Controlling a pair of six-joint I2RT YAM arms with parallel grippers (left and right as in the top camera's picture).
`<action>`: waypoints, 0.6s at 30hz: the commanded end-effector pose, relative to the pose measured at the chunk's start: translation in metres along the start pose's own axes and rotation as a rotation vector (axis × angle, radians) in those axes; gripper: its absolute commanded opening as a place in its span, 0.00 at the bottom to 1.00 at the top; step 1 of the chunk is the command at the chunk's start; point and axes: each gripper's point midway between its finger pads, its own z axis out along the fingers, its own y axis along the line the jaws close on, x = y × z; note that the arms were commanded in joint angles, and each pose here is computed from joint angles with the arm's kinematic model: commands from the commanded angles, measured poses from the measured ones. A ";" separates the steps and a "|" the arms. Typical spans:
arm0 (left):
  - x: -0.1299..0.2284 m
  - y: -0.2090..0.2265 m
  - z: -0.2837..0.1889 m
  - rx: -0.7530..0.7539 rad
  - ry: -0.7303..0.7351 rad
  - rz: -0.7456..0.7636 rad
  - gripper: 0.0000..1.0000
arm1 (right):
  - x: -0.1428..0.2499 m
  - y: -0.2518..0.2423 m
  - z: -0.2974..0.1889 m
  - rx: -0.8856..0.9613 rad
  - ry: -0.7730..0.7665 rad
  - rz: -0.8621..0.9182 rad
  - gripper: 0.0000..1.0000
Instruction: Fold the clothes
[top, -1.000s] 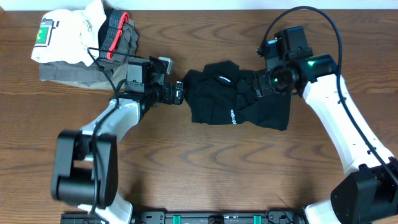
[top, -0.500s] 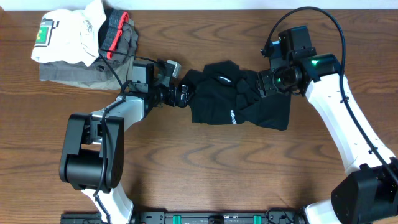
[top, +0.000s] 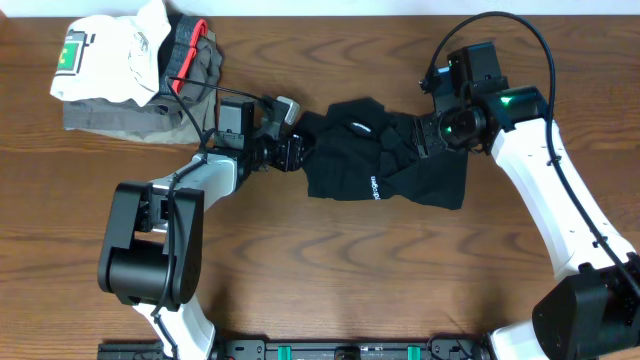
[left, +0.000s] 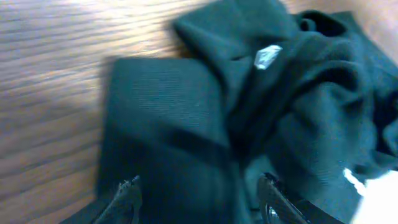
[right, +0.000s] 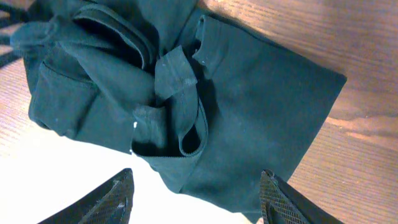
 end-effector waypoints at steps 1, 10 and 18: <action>-0.015 0.028 -0.005 -0.108 -0.021 -0.016 0.61 | -0.003 -0.001 -0.006 0.004 -0.014 0.000 0.63; -0.002 0.042 0.005 -0.088 0.051 -0.065 0.62 | -0.010 -0.001 -0.006 0.004 -0.041 -0.003 0.64; -0.004 0.019 0.006 0.107 0.036 -0.072 0.62 | -0.010 -0.001 -0.006 0.004 -0.041 -0.003 0.64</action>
